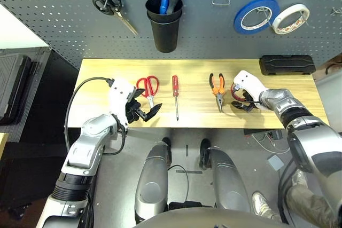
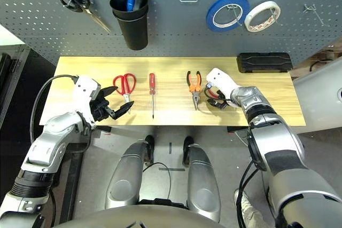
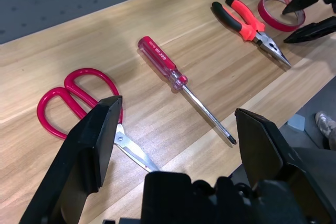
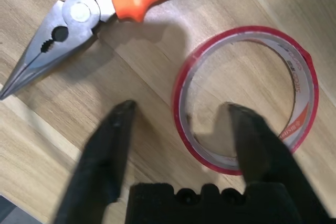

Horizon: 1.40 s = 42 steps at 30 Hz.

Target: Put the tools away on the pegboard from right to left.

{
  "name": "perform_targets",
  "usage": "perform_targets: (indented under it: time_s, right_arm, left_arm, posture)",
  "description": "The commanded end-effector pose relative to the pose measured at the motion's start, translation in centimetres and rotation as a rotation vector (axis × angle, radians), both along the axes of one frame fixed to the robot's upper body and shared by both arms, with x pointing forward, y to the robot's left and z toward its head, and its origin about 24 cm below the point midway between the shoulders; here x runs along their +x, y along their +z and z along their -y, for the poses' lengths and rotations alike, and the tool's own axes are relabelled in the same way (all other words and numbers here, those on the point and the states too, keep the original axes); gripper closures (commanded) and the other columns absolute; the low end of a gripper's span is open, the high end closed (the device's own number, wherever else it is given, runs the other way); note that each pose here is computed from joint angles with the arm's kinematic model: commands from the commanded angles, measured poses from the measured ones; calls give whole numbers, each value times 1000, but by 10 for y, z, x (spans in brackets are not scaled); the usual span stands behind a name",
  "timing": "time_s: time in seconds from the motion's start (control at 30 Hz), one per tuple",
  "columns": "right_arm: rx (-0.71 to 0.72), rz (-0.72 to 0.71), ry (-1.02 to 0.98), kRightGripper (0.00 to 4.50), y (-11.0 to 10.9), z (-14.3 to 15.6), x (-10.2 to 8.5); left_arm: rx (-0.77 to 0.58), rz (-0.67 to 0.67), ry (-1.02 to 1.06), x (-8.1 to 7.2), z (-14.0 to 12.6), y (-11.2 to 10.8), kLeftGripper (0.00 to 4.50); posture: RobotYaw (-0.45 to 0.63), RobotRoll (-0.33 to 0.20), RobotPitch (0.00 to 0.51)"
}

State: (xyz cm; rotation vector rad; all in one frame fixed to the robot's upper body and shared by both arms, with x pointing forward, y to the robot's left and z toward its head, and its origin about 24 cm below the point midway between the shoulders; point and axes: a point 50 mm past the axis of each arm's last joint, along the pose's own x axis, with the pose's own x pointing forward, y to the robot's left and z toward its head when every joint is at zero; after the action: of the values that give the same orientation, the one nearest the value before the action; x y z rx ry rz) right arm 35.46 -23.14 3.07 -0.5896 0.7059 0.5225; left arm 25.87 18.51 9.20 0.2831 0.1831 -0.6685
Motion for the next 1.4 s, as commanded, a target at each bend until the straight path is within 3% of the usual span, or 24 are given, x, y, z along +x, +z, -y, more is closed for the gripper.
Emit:
perform_targets:
  time_s: [0.03, 0.23, 0.77, 1.03, 1.3, 1.4]
  right_arm:
    - [-36, -21, -40, 2307, -11, 10, -9]
    - [-45, 182, -89, 4477, 3, 28, -5]
    - [126, 669, -245, 4477, 2, 47, -42]
    - [82, 851, -355, 4477, -6, 59, -72]
    - [27, 975, -478, 4477, -5, 75, -85]
    - [-16, 1025, -567, 4477, 0, 94, -93]
  left_arm:
    - [7, -16, 7, -3, 0, -3, 0]
    - [-19, 18, -12, 2, 4, 0, 0]
    - [-168, 188, -121, 14, 20, 31, 0]
    - [-220, 236, -178, 7, 20, 41, 0]
    - [-288, 239, -257, -1, 24, 51, 0]
    - [-309, 243, -303, -4, 27, 57, 0]
  posture:
    - [329, 0, 339]
    - [307, 0, 313]
    - [244, 0, 198]
    - [225, 0, 163]
    - [210, 0, 148]
    - [208, 0, 147]
